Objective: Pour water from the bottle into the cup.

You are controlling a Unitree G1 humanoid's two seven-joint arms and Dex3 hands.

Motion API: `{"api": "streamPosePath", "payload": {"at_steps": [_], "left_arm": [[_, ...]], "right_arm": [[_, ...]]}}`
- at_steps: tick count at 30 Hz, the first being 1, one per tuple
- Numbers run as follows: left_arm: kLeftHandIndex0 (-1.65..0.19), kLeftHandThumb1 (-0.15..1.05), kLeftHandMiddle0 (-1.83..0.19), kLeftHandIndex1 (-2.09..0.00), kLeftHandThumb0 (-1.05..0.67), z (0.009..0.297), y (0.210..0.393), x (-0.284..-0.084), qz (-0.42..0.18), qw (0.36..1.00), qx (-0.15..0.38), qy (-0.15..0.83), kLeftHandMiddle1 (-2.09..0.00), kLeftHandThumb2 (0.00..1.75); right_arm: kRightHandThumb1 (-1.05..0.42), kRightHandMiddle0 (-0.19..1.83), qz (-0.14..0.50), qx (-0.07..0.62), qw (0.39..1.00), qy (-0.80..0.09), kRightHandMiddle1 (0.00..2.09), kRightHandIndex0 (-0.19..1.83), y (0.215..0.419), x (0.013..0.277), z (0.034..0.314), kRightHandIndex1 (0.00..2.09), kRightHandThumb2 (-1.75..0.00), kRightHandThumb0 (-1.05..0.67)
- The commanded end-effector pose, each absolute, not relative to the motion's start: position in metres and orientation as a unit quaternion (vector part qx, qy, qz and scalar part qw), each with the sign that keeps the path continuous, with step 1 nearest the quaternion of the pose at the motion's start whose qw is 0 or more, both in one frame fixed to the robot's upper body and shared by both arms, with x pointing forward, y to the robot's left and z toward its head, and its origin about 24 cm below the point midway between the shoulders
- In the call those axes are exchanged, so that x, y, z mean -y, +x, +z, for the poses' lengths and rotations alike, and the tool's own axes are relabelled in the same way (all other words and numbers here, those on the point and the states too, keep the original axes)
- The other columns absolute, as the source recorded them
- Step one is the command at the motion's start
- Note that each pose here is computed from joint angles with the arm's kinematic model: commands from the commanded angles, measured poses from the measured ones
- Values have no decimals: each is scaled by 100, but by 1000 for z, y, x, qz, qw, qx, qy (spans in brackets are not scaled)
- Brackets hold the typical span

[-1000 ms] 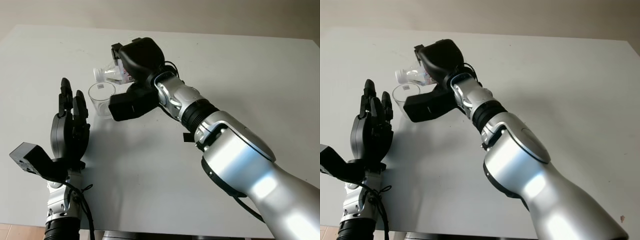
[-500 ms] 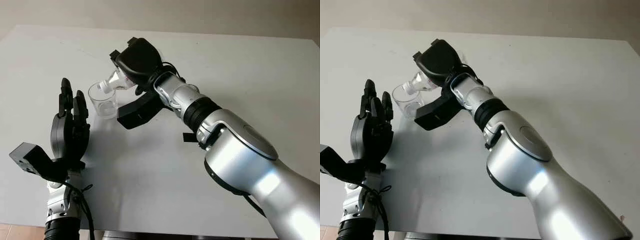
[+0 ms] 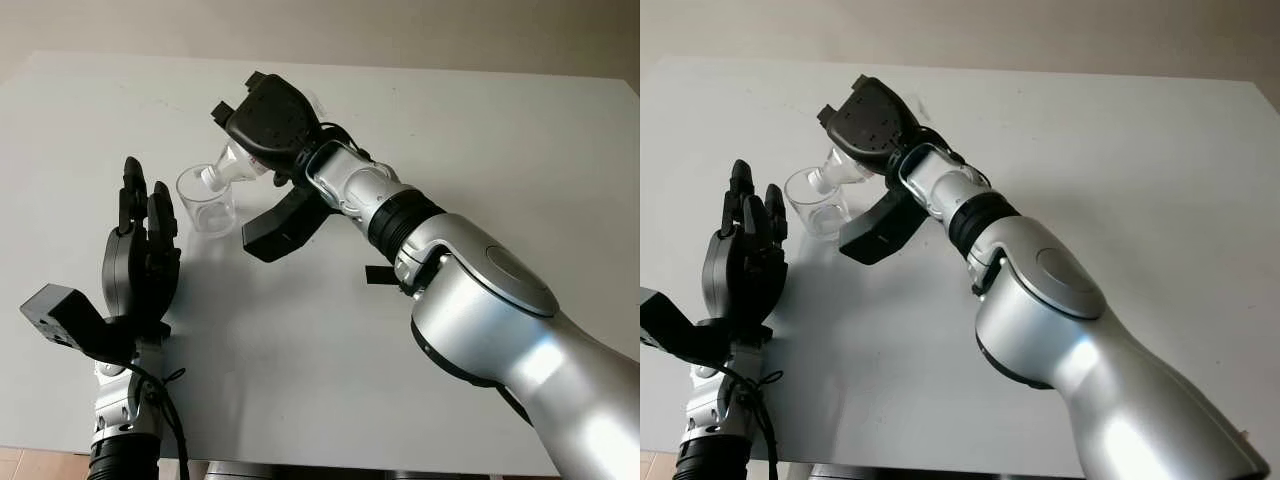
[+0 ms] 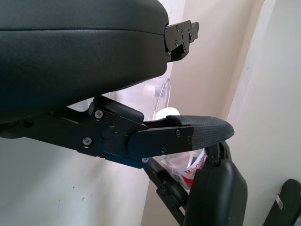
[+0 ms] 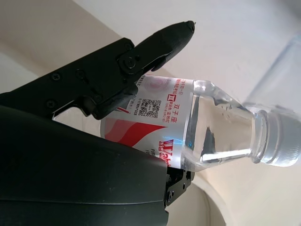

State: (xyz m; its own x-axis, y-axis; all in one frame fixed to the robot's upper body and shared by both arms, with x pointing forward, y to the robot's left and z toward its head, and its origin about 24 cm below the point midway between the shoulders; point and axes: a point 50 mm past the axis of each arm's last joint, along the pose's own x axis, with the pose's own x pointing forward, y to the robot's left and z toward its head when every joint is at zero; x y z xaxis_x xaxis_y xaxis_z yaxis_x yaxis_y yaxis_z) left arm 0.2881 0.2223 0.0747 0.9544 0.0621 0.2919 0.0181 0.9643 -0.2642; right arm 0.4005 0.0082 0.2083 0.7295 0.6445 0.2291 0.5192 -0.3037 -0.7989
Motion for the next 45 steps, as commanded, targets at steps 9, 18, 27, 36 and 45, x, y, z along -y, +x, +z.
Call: {"api": "streamPosePath", "payload": {"at_steps": [9,18,27,36,45], "left_arm": [[19,105,18,-2,-77,56,281,-222,27,981,120,-148,-5,49],[18,105,17,-3,-77,54,280,-225,23,982,116,-149,-5,49],[17,105,16,-4,-75,54,281,-226,20,983,113,-146,-6,49],[18,105,16,-4,-72,53,284,-224,14,983,107,-148,-5,53],[19,105,17,-3,-79,56,283,-225,13,984,111,-140,-5,47]], "right_arm": [[-95,38,67,309,702,-638,136,71,403,0,211,209,-6,-29],[-105,37,44,265,831,-487,209,88,408,17,217,209,-14,-16],[-95,157,70,132,981,-125,209,150,421,51,221,209,-39,-23],[-86,146,115,86,984,109,209,144,424,102,206,209,-59,-20],[-105,103,146,95,980,97,209,126,395,157,179,209,-32,-17]]}}
